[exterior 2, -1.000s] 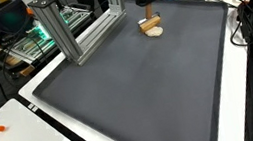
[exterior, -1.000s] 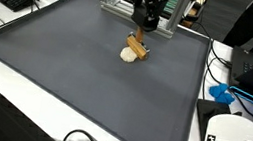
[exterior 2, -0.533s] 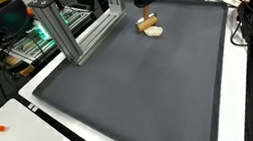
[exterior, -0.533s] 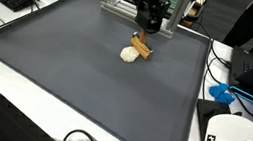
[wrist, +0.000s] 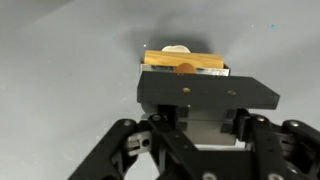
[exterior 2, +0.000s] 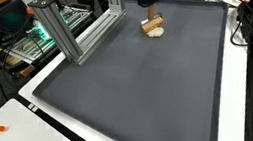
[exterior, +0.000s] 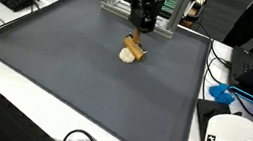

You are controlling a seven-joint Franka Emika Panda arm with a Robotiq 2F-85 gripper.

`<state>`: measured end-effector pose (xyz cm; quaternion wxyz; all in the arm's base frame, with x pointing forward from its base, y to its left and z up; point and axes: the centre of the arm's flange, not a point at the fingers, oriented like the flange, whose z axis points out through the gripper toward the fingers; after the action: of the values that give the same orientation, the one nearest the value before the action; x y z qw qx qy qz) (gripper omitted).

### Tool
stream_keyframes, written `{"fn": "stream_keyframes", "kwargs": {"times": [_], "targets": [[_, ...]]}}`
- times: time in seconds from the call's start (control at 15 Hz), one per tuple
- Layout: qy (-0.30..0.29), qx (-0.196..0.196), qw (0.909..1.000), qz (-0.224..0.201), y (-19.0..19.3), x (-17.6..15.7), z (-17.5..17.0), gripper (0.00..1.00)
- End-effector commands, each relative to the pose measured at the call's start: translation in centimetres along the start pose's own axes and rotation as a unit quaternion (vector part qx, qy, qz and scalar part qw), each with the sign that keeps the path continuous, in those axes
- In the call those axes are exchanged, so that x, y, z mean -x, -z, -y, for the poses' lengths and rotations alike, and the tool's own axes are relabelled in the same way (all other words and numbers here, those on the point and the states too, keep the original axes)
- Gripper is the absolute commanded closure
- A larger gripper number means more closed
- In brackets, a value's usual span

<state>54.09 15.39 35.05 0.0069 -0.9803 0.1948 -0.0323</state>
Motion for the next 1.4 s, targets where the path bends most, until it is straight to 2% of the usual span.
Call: {"fn": "stream_keyframes", "kwargs": {"times": [0.0,0.8,1.33], "targets": [[-0.013,0.007,0.9996,-0.024,-1.3,-0.9,-0.3,0.65],[-0.075,0.002,0.9951,-0.065,-1.0,-2.4,-1.3,0.65],[-0.108,-0.007,0.994,-0.018,-1.4,-2.5,-1.1,0.65]]}}
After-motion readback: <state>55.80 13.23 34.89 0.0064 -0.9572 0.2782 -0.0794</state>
